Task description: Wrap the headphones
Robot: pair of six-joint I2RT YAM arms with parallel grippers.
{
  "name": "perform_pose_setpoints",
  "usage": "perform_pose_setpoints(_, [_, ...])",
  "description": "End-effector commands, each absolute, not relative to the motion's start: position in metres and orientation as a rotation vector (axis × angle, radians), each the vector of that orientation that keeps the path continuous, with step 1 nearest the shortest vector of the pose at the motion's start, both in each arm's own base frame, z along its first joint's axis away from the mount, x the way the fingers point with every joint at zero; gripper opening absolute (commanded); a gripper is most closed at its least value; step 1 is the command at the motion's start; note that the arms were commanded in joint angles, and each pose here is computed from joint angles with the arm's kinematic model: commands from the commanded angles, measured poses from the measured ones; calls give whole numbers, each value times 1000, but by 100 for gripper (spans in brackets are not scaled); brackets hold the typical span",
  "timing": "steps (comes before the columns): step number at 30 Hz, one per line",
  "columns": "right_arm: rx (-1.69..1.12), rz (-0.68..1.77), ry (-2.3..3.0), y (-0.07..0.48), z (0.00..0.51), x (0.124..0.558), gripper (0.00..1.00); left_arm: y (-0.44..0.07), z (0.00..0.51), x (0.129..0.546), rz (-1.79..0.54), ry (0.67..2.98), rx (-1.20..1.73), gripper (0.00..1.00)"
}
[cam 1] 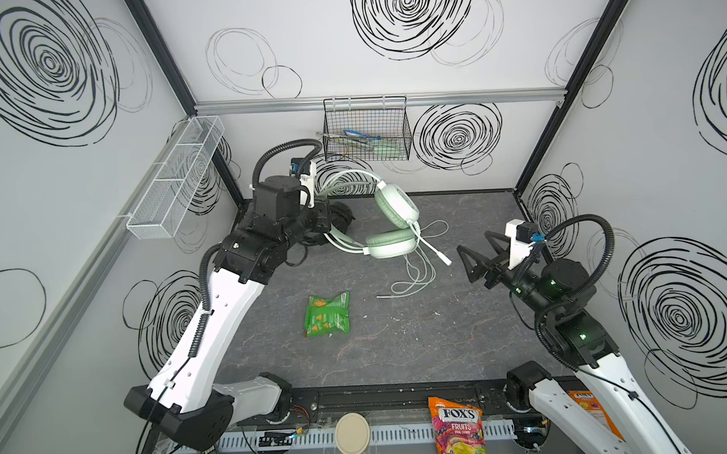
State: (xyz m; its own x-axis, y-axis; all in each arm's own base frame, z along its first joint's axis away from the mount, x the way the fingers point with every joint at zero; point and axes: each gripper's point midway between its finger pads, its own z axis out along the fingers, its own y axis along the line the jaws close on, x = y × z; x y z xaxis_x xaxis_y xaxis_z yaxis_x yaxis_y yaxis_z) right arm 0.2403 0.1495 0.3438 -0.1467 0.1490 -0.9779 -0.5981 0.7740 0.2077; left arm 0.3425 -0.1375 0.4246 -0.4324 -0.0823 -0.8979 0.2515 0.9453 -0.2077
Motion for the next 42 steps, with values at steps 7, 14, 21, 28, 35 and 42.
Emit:
perform_pose_setpoints(7, [-663,852,1460,205,350,212,97,-163,486,322,-617,1901,66,0])
perform_pose_setpoints(14, [-687,856,1471,224,329,228,98,-172,503,313,-706,1882,66,0])
perform_pose_setpoints(21, [-600,811,1479,219,317,248,99,-177,522,308,-745,1844,97,0])
perform_pose_setpoints(28, [-610,828,1507,225,298,251,97,-180,539,303,-807,1797,94,0])
perform_pose_setpoints(35, [-595,822,1572,228,284,262,40,-168,546,303,-815,1760,56,0])
perform_pose_setpoints(42, [-554,572,1609,191,300,260,0,-135,533,316,-765,1746,-35,0])
